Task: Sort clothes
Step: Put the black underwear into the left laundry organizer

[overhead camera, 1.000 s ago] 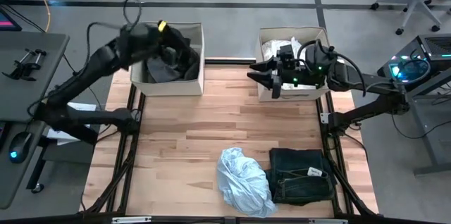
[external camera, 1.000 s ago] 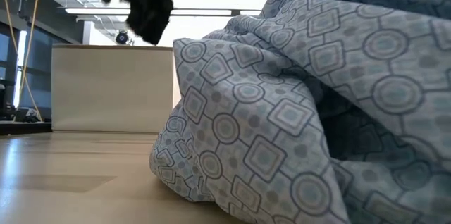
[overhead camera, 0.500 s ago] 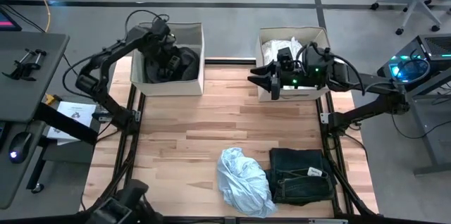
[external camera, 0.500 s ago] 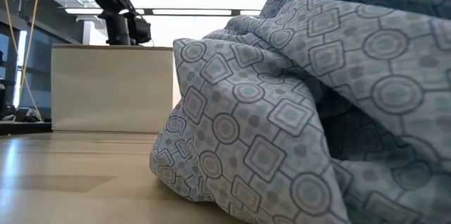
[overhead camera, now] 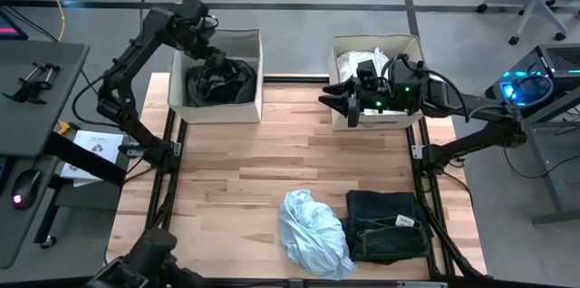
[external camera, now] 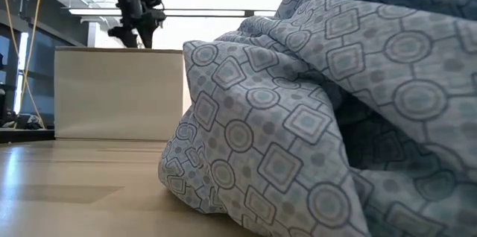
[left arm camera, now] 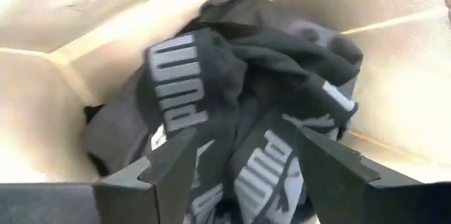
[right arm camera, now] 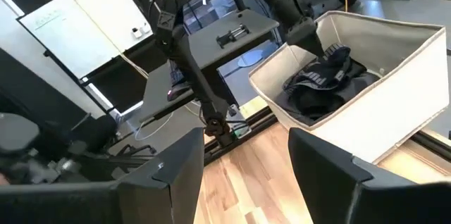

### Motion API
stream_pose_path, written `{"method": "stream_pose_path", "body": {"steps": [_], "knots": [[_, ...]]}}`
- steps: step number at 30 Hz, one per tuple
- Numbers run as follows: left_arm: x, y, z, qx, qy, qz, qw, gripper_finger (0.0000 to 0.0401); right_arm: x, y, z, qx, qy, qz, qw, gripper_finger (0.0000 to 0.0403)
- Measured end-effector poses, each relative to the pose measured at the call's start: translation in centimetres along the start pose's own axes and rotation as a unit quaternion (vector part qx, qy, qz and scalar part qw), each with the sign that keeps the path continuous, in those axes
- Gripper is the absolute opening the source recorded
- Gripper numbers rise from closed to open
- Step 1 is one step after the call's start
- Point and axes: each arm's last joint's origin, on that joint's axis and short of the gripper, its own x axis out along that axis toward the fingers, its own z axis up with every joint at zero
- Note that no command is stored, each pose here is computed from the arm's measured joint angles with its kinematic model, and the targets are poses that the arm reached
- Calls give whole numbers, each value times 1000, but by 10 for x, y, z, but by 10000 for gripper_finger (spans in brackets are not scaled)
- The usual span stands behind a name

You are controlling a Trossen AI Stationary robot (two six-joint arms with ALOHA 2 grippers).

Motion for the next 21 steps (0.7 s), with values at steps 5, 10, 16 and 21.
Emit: {"method": "stream_pose_path", "body": {"steps": [5, 10, 16, 21], "knots": [[45, -3, -6, -19, 11, -8, 1000, 190, 0, 0, -1, 0, 6, -1, 1000, 195], [113, 1, -25, -38, -9, 28, 999, 159, 0, 3, -4, 7, 15, 3, 1000, 195], [150, 6, -41, -44, -62, 61, 995, 124, -2, 9, -11, 24, 32, -3, 999, 195], [118, 7, -25, -30, -88, 73, 993, 114, -3, 14, -16, 20, 31, -18, 999, 195]]}}
